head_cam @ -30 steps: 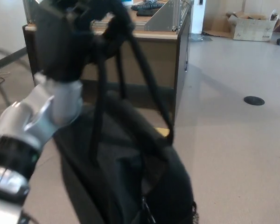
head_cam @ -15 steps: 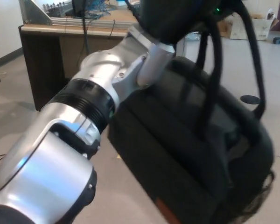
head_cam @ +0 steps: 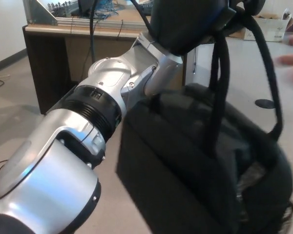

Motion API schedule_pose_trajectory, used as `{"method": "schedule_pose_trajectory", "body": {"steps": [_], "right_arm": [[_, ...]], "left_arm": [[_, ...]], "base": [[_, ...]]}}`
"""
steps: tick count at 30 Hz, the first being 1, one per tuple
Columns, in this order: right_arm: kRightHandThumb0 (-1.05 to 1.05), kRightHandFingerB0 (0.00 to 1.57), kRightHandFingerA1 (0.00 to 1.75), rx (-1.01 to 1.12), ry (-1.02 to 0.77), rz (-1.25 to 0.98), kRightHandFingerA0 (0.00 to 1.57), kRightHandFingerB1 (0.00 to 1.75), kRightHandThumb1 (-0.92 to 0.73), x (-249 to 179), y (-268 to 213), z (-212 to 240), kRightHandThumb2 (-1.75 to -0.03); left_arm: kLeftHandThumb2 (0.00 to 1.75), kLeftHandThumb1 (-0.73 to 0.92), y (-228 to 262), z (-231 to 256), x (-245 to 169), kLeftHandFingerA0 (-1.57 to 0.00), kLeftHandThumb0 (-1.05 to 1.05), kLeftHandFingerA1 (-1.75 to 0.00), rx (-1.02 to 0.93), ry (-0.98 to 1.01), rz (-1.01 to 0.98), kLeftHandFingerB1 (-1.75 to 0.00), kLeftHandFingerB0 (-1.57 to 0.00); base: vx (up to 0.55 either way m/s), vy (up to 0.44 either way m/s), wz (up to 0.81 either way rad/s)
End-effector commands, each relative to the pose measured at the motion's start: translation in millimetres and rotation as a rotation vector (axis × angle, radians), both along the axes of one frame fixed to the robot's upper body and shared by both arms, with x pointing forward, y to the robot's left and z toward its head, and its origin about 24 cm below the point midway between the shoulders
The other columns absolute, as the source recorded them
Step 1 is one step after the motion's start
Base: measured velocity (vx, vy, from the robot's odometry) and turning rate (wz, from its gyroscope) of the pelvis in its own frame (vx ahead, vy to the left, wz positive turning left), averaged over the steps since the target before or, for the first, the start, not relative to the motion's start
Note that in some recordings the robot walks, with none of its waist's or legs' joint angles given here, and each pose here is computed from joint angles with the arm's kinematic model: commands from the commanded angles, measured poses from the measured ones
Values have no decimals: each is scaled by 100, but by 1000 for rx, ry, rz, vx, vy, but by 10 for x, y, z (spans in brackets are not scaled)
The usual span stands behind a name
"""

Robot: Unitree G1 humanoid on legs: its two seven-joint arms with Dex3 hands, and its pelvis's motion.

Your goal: A person hands over a black lunchbag to the robot and the robot uses its left hand to grab the strips of the lunchbag, the gives it back to the person.

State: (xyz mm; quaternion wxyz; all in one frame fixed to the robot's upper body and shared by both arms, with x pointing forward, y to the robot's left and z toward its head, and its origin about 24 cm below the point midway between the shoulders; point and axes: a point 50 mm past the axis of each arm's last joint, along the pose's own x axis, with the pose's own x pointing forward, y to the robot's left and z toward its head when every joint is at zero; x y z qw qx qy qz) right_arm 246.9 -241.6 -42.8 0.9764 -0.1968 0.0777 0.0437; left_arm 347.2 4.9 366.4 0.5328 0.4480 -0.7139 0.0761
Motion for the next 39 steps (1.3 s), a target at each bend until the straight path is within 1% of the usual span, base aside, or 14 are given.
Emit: {"method": "schedule_pose_trajectory", "body": {"steps": [1, 5, 11, 12, 14, 15, 16, 17, 18, 19, 20, 21, 23, 39], "right_arm": [[-71, 75, 49, -15, 26, -15, 72, 49, -74, -95, -39, -63, -63], [-69, 74, 48, -29, 23, -14, 72, 49, -74, -106, -44, -65, -63], [-70, 75, 49, -29, 36, -15, 73, 49, -74, -170, -58, -100, -63], [-70, 75, 48, -30, 33, -17, 72, 49, -74, -154, -77, -83, -63], [-70, 75, 48, -31, 32, -19, 71, 49, -74, -149, -86, -77, -63], [-69, 75, 49, -26, 30, -20, 71, 50, -74, -142, -81, -75, -63], [-69, 75, 49, -19, 30, -21, 71, 50, -74, -144, -75, -78, -62], [-69, 75, 49, -17, 30, -21, 71, 50, -74, -146, -74, -79, -62], [-69, 75, 49, -13, 31, -23, 72, 50, -73, -148, -72, -82, -62], [-69, 75, 50, -13, 33, -20, 72, 50, -73, -160, -71, -89, -62], [-69, 75, 50, -16, 35, -17, 72, 50, -73, -175, -70, -96, -62], [-67, 75, 49, -25, 41, -12, 73, 50, -74, -189, -68, -106, -63], [-67, 74, 49, -28, 47, -5, 72, 49, -74, -178, -57, -110, -63], [-66, 73, 51, -42, 48, -15, 73, 50, -74, -137, -100, -87, -62]], "left_arm": [[55, 58, 94, -30, 28, -76, -31, -175, -19, -35, 36, -162, -63], [56, 58, 104, -68, 33, -76, -29, -175, -30, -26, 20, -168, -60], [55, 54, 96, -135, 52, -77, -30, -175, -26, -1, 29, -161, -65], [76, 37, 92, -127, 50, -112, -38, -140, -26, -6, 32, -126, -88], [76, 37, 89, -124, 49, -112, -38, -140, -26, -7, 33, -126, -88], [55, 54, 87, -114, 43, -78, -30, -175, -26, -10, 27, -159, -66], [57, 54, 85, -111, 39, -78, -30, -168, -28, -1, 18, -143, -65], [57, 54, 84, -112, 38, -78, -30, -168, -29, 3, 16, -143, -65], [57, 54, 87, -116, 51, -71, -40, -122, -23, 51, 13, -78, -71], [59, 59, 88, -125, 78, -27, -70, -38, -2, 148, 15, -30, -29], [59, 59, 90, -137, 101, -27, -70, -38, 25, 241, 15, -30, -29], [58, 55, 98, -155, 105, 0, -89, 0, 79, 368, -3, 0, 0], [62, 58, 139, -145, 74, 0, -99, 0, 101, 388, -7, 0, 0], [60, 61, 555, 3, -317, 0, -99, 0, 74, 408, -94, 0, 0]], "base": [[0, 0, 0], [0, 0, 0], [0, 0, 0], [0, 0, 0], [0, 0, 0], [0, 0, 0], [0, 0, 0], [0, 0, 0], [0, 0, 0], [0, 0, 0], [0, 0, 0], [0, 0, 0], [0, 0, 0], [0, 0, 0]]}}
